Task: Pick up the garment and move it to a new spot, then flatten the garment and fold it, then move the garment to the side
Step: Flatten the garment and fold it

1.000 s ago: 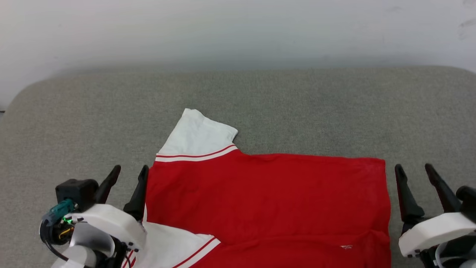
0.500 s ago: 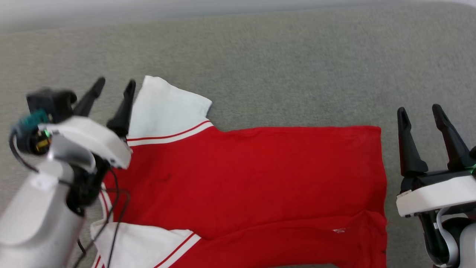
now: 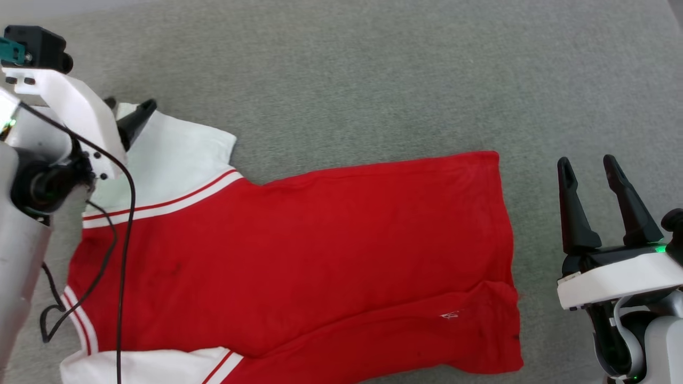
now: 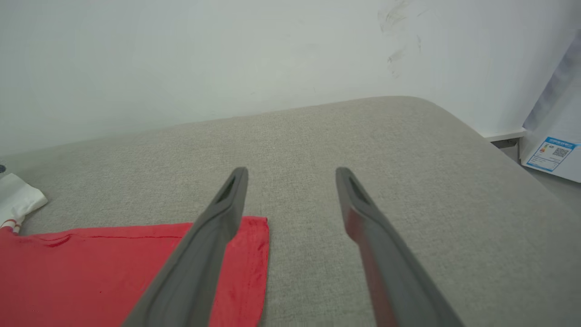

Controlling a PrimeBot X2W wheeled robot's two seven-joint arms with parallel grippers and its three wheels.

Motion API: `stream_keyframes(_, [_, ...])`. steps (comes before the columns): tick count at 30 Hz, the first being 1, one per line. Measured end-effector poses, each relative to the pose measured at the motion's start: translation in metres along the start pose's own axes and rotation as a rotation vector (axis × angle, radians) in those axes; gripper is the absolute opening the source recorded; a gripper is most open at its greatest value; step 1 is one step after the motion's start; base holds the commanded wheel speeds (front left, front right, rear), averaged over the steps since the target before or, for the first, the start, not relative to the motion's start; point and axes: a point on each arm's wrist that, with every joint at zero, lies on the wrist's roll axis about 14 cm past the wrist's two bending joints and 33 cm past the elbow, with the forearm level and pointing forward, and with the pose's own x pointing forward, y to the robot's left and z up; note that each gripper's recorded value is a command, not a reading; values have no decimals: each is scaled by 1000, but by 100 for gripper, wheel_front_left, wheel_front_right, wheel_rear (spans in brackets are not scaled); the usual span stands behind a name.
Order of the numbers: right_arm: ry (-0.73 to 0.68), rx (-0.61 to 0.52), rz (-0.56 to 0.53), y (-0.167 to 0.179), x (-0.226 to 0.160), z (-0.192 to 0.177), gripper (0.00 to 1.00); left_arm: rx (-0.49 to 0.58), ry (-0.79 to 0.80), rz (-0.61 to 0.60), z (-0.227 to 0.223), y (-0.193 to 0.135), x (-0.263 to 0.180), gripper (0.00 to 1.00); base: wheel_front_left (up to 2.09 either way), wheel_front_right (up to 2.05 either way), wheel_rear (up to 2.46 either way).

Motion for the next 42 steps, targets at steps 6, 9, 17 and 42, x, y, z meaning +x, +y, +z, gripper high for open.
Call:
stream_keyframes(6, [26,14,-44,-14,-6,-12,100,-39,244,31,-38,14,15,100,0,0,0])
stream_keyframes(9, [36,19,-59,-19,-9,-17,100,-73,324,44,-51,17,18,100,0,0,0])
stream_keyframes(17, [73,52,-61,-18,-9,-27,100,-114,434,36,-68,13,20,0,0,0,0])
stream_keyframes(42, [685,-19,173,26,40,-100,100,3,50,1,-2,-2,-20,0,0,0,0])
